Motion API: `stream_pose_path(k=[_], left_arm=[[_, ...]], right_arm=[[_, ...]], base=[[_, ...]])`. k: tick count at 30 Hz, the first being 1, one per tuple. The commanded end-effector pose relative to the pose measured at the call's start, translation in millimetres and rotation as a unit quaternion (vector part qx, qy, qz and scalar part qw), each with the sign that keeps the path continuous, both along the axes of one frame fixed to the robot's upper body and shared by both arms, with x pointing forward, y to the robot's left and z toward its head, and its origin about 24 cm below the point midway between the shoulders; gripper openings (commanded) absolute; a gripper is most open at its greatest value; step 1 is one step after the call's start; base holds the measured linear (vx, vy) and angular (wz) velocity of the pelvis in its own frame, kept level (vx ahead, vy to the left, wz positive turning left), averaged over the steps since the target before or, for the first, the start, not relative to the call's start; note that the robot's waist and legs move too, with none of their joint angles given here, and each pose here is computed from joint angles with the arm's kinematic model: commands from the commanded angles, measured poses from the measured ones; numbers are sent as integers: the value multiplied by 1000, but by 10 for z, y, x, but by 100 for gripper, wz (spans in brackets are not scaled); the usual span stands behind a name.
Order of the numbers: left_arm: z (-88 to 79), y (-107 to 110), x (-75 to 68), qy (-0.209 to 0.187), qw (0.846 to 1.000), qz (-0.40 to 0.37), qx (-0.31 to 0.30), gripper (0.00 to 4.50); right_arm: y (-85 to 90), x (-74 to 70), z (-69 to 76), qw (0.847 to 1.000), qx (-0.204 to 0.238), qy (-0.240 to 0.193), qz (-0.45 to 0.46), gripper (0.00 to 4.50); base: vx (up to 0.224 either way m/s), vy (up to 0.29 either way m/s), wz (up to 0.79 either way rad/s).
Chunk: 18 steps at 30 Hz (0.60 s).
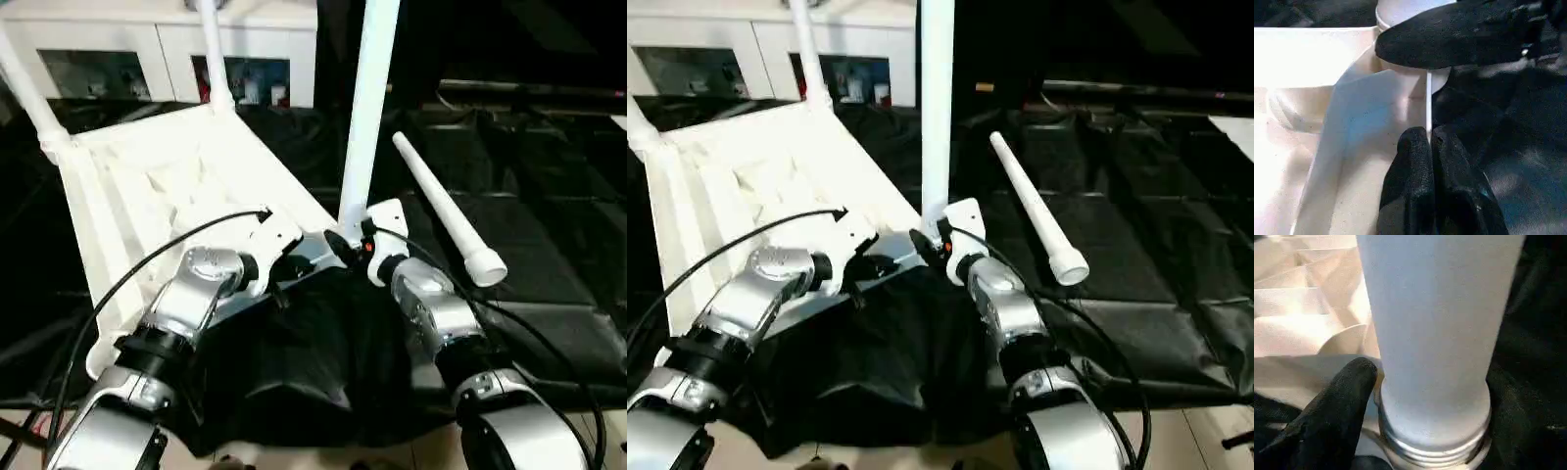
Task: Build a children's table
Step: Rotate leg to tighten
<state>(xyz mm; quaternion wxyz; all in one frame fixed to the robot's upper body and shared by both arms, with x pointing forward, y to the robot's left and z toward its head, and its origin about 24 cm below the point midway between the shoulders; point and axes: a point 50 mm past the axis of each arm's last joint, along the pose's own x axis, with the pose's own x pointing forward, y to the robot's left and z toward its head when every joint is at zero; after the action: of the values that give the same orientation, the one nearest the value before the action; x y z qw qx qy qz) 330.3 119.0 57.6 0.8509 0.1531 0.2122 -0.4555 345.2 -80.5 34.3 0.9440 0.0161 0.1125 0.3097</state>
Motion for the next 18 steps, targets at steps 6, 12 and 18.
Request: stream_pose_path(k=[6,12,18], left_arm=[[123,-31,-73,-30,995,-92,-24,0],[127,87,-200,0,987,-161,-28,0],[118,177,-262,22,979,-201,-16,0]], right_arm=[[57,-127,49,985,-11,-9,172,390],[-264,-216,136,968,-22,-19,247,390],[-405,-369,155,948,-28,-1,318,374]], base=[[0,0,0],[0,0,0],[0,0,0]])
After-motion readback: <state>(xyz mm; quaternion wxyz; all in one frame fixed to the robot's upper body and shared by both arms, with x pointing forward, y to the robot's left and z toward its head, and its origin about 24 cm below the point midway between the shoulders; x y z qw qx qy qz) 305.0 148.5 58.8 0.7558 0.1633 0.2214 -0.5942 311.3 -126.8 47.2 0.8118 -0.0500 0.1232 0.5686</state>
